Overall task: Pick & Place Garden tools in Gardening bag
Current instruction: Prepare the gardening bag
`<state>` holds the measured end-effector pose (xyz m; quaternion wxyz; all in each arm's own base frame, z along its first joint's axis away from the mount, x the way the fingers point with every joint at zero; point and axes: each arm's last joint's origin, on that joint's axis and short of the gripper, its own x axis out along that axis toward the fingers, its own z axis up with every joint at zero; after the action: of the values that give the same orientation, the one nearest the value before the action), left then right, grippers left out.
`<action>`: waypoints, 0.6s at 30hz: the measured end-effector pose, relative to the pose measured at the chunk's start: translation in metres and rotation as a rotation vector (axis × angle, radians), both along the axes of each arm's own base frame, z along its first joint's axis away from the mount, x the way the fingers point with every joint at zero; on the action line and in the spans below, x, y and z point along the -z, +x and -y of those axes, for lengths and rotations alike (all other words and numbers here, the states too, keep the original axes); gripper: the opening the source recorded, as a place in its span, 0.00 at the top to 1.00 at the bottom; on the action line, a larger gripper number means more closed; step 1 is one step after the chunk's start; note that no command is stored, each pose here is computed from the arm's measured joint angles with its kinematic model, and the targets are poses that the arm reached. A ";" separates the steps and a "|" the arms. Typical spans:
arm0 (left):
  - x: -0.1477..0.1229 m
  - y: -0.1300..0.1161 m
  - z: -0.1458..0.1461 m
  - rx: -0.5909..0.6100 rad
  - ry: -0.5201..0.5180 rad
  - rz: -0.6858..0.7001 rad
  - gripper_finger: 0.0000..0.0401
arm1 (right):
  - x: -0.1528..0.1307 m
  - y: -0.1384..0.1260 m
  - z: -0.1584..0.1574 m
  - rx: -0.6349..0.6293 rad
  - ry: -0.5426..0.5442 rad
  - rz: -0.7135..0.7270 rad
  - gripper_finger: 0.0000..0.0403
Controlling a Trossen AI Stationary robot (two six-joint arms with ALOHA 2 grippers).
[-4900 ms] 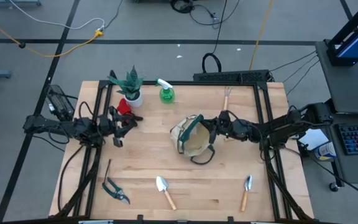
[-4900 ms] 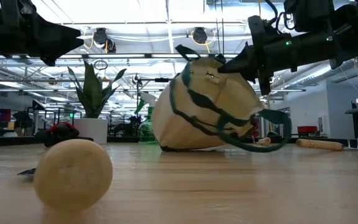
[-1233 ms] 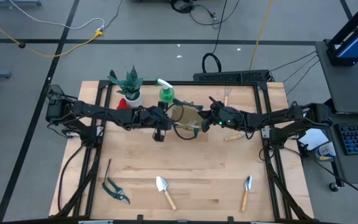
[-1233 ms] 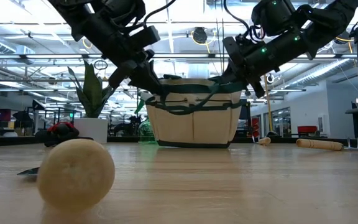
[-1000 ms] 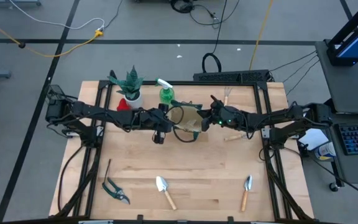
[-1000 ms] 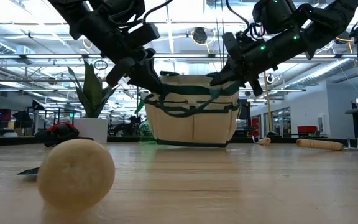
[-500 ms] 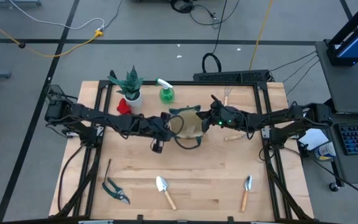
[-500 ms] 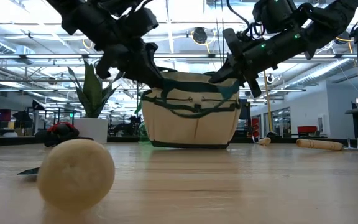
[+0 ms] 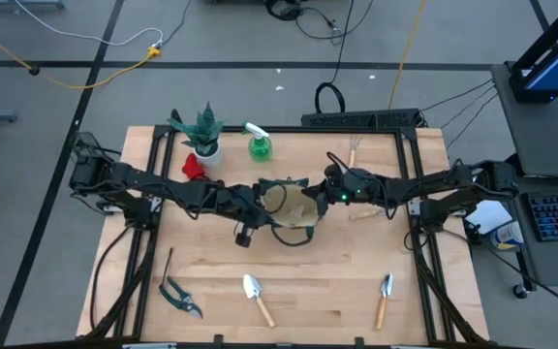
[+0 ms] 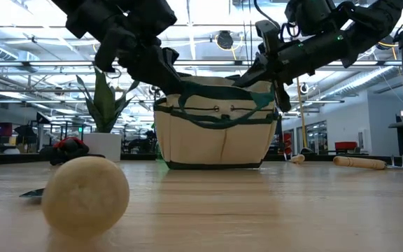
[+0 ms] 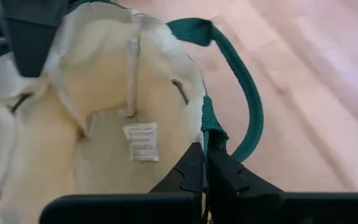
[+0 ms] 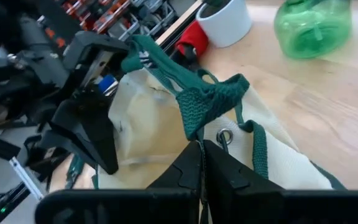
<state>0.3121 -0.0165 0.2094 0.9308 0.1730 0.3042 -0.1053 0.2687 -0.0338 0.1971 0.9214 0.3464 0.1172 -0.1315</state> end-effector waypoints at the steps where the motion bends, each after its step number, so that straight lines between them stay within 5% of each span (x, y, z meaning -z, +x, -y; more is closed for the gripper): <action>1: 0.000 0.000 0.001 0.006 -0.021 -0.001 0.97 | 0.000 0.000 -0.001 -0.008 -0.017 -0.003 0.99; 8: 0.000 0.000 0.001 0.008 -0.050 -0.004 0.97 | 0.000 0.000 0.001 -0.039 -0.132 -0.026 0.96; 18: -0.018 -0.007 0.001 0.007 -0.055 0.056 0.94 | 0.000 0.000 0.001 -0.069 -0.237 -0.040 0.73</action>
<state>0.3052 -0.0172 0.2269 0.9430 0.1515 0.2745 -0.1121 0.2685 -0.0352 0.1974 0.9574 0.2281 0.1310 -0.1193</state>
